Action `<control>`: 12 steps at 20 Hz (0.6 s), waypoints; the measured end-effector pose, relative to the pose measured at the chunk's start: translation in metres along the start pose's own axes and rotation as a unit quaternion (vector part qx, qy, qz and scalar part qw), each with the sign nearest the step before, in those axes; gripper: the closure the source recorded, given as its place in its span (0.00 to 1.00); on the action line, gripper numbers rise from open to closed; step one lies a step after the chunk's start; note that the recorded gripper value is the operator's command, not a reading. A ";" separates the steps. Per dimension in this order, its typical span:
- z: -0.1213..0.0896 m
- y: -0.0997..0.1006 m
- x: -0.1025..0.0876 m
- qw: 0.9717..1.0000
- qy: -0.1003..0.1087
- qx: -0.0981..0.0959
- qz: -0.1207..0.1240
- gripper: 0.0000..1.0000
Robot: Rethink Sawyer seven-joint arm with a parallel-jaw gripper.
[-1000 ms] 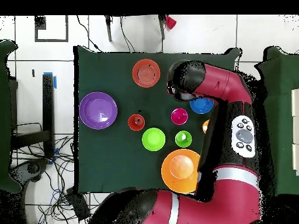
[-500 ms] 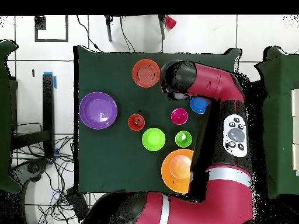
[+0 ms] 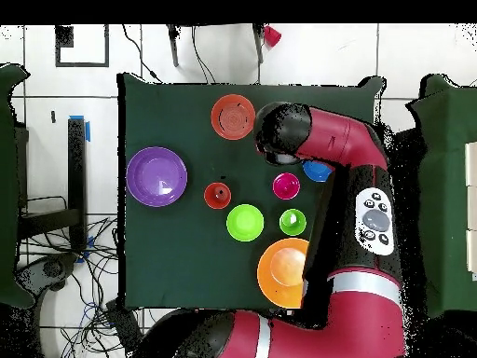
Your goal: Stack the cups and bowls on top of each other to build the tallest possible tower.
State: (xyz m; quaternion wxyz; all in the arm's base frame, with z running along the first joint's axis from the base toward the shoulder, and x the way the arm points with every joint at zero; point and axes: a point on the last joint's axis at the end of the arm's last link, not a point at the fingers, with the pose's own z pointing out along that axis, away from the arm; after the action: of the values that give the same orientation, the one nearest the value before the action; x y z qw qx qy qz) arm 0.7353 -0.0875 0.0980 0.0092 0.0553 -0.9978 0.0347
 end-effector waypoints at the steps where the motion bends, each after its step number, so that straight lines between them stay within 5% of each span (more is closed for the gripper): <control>1: 0.000 0.000 0.001 1.000 0.001 0.000 0.000 0.00; 12: -0.014 0.000 0.003 1.000 -0.004 0.002 0.001 0.00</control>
State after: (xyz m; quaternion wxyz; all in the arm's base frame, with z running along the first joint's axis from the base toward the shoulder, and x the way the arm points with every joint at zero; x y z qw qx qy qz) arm 0.7324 -0.0871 0.1116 0.0055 0.0545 -0.9978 0.0367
